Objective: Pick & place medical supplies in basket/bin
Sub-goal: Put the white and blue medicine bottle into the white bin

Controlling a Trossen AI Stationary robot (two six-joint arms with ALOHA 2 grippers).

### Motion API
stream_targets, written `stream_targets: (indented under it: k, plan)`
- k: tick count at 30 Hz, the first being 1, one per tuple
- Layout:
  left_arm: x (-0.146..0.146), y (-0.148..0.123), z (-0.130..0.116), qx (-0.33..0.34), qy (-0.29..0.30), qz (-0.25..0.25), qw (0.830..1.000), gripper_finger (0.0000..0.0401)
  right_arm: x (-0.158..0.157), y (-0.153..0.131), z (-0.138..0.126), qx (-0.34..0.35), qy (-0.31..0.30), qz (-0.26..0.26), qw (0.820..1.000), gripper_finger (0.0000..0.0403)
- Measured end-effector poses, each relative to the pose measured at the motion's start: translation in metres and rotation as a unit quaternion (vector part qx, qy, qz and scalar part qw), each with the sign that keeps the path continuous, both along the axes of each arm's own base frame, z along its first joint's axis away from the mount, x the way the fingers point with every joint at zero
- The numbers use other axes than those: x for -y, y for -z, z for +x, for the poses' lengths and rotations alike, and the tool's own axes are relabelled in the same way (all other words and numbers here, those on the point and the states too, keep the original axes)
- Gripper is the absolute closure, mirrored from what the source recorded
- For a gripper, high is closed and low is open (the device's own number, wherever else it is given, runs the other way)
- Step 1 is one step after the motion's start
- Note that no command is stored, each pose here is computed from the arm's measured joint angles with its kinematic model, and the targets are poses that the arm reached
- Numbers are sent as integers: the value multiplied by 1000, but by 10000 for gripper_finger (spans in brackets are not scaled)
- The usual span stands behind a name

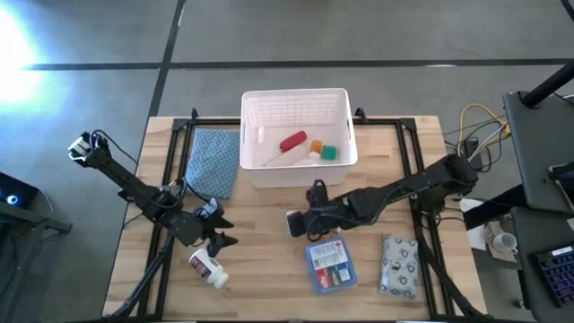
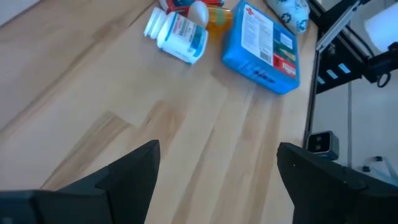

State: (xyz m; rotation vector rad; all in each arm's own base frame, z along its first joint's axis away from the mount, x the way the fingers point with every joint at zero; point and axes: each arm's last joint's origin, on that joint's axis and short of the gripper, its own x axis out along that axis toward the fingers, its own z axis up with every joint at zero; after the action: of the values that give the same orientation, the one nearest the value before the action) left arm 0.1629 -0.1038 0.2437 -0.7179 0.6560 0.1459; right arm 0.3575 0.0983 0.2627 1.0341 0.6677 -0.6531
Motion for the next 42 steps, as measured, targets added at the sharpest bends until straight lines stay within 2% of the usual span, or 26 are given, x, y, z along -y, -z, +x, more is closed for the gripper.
stream_targets:
  k: [7,17,24,28,36,42]
  plan:
    - [2,1,3,5,0,-4,1000,100,0,47,3,-44,6,20,999,78]
    - [4,4,5,-1,0,0,1000,100,-6,79,41,-105,-14,-6,994,78]
    - [4,4,6,-3,1,1,1000,100,-6,92,56,-205,-20,-38,978,78]
    - [4,4,5,-3,1,1,1000,100,-9,88,67,-199,-41,-45,978,78]
    - [4,6,5,-5,1,3,1000,100,-2,91,76,-198,-35,-32,979,78]
    - [4,7,5,-7,1,4,1000,100,3,111,78,-227,-37,-7,973,78]
